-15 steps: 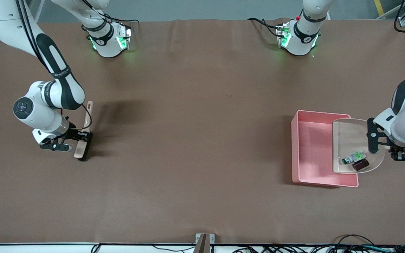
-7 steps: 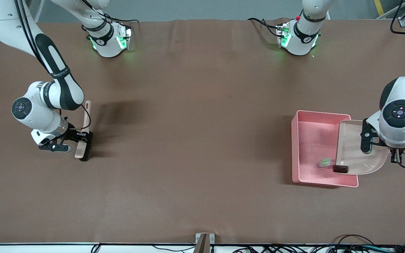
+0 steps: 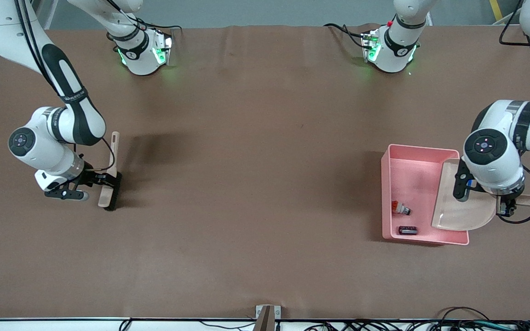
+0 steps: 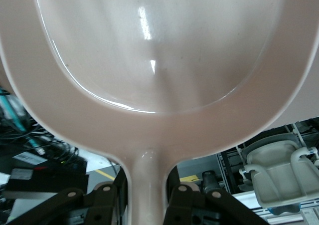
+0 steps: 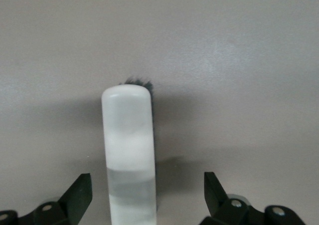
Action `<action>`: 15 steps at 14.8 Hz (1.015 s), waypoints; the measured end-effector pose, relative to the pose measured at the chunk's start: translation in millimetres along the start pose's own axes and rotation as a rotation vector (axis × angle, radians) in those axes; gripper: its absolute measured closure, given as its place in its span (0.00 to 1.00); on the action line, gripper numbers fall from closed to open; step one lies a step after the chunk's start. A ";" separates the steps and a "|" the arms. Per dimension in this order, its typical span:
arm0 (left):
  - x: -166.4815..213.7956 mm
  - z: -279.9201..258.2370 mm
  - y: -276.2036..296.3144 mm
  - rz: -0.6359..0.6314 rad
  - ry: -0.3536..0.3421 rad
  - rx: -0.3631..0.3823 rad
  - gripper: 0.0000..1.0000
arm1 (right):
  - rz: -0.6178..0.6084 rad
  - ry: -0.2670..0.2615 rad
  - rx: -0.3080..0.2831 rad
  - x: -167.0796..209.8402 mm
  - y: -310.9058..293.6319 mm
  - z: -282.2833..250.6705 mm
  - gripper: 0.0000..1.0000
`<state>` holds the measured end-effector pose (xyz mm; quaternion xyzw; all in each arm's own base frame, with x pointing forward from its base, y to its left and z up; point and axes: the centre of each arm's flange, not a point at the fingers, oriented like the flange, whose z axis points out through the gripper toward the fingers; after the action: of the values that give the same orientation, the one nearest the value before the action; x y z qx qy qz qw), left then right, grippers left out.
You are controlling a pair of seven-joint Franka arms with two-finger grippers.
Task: Clean e-waste and dump in bin
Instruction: 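Carry the empty dustpan back to the table with the left gripper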
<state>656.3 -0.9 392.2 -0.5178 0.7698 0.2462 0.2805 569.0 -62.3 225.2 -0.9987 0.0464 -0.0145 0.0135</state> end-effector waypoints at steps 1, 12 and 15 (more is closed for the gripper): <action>2.9 -15.9 -4.8 -0.010 -0.006 0.013 0.67 | -0.001 -0.006 0.000 3.9 0.1 -5.6 0.00; 112.1 -168.6 -33.2 -0.356 0.243 0.029 0.67 | -0.041 0.108 -0.015 21.2 -27.9 -241.8 0.00; 188.3 -188.0 -46.6 -0.297 0.312 0.031 0.67 | -0.042 0.040 -0.019 6.0 -30.2 -290.6 0.00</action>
<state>609.0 -266.8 394.4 -0.6530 0.7228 0.1071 0.1992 568.9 -40.3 516.6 -0.9991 0.0259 -0.0342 0.0029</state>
